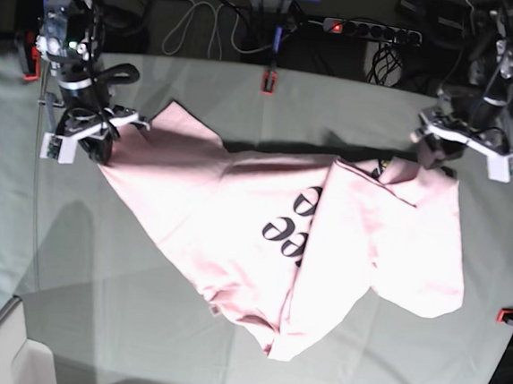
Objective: Layout the t-shirt on the table in an organized manner, then fold the t-shirt properly
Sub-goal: 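Pass the shirt edge to the right gripper and grasp another edge with left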
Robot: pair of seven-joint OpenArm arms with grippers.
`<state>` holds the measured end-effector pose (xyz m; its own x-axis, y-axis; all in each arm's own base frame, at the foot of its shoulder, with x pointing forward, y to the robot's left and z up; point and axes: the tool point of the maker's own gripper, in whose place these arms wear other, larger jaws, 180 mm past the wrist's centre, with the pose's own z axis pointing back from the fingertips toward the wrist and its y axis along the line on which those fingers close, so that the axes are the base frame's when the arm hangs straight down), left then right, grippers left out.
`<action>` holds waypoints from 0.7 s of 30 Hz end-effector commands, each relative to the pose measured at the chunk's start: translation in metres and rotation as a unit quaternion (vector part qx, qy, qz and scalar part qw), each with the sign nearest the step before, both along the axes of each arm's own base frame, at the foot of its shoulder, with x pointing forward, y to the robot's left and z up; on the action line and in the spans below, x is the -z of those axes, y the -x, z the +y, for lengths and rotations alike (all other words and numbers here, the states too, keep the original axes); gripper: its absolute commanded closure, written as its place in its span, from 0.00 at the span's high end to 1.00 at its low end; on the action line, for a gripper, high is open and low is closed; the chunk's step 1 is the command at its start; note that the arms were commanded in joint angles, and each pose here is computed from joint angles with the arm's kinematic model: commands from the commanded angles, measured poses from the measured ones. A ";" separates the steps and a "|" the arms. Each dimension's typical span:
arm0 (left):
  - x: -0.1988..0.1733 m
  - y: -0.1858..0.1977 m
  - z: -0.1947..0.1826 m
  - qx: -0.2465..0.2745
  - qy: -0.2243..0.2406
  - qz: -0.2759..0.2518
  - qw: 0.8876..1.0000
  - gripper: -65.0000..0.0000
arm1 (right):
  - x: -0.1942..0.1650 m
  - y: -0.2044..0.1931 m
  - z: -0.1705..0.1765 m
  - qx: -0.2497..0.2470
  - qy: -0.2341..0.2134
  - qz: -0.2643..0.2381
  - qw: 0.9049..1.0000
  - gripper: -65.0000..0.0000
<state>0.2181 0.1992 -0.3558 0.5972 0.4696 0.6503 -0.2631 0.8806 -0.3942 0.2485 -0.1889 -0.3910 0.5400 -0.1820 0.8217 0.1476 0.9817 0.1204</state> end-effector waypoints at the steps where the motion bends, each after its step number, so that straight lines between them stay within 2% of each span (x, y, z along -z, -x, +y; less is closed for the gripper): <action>1: -0.012 -0.011 -0.001 0.003 -0.001 -0.026 1.000 0.37 | -0.011 -0.005 -0.003 0.000 0.005 -0.022 1.000 0.00; 9: -0.033 -0.048 -0.006 0.010 0.001 -0.067 0.998 0.37 | -0.003 0.006 -0.001 -0.002 0.005 -0.008 1.000 0.00; 16: -0.012 -0.081 -0.002 0.001 0.030 -0.044 0.999 0.66 | 0.010 0.018 -0.003 0.000 0.005 0.014 1.000 0.00; 21: 0.030 -0.085 0.003 -0.017 0.056 0.008 0.998 0.67 | 0.021 0.025 -0.005 0.003 0.004 0.030 1.000 0.00</action>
